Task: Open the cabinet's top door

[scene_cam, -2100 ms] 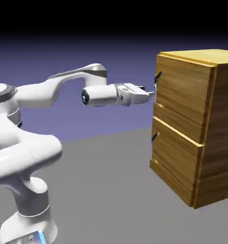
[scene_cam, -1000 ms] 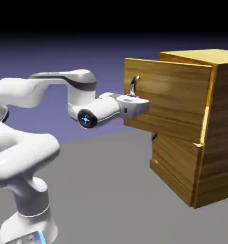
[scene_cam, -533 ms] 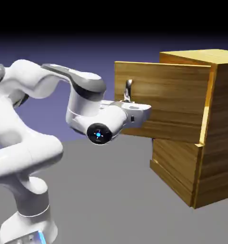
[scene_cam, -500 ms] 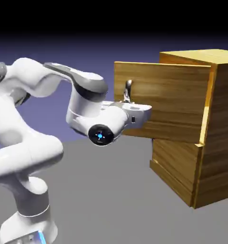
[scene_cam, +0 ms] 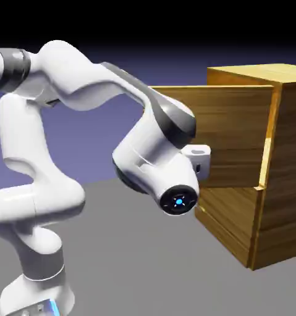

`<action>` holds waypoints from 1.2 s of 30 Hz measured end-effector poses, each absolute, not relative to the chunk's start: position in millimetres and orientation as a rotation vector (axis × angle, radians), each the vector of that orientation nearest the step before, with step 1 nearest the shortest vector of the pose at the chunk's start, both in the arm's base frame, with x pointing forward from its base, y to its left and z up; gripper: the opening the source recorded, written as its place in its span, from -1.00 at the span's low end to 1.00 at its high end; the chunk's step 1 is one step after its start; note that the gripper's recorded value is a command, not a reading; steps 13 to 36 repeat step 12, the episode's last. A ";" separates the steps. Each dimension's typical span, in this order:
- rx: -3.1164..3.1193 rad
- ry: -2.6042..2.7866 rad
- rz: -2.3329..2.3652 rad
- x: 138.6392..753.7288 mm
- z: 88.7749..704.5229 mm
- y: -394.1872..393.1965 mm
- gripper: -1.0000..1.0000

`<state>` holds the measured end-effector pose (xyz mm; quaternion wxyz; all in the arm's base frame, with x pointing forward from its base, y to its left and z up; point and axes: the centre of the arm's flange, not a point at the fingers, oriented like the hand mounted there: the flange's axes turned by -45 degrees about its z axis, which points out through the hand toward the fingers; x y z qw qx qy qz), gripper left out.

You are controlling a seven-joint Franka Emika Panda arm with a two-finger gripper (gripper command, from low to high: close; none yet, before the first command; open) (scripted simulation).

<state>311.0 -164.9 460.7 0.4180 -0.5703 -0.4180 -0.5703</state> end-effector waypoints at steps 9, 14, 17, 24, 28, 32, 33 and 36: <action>-1.284 -1.159 -1.285 328.5 460.7 -225.6 -1.00; -1.251 -1.182 -1.251 334.1 460.7 -238.8 1.00; -1.251 -1.182 -1.251 334.1 460.7 -238.8 1.00; -1.251 -1.182 -1.251 334.1 460.7 -238.8 1.00; -1.251 -1.182 -1.251 334.1 460.7 -238.8 1.00; -1.251 -1.182 -1.251 334.1 460.7 -238.8 1.00; -1.251 -1.182 -1.251 334.1 460.7 -238.8 1.00; -1.251 -1.182 -1.251 334.1 460.7 -238.8 1.00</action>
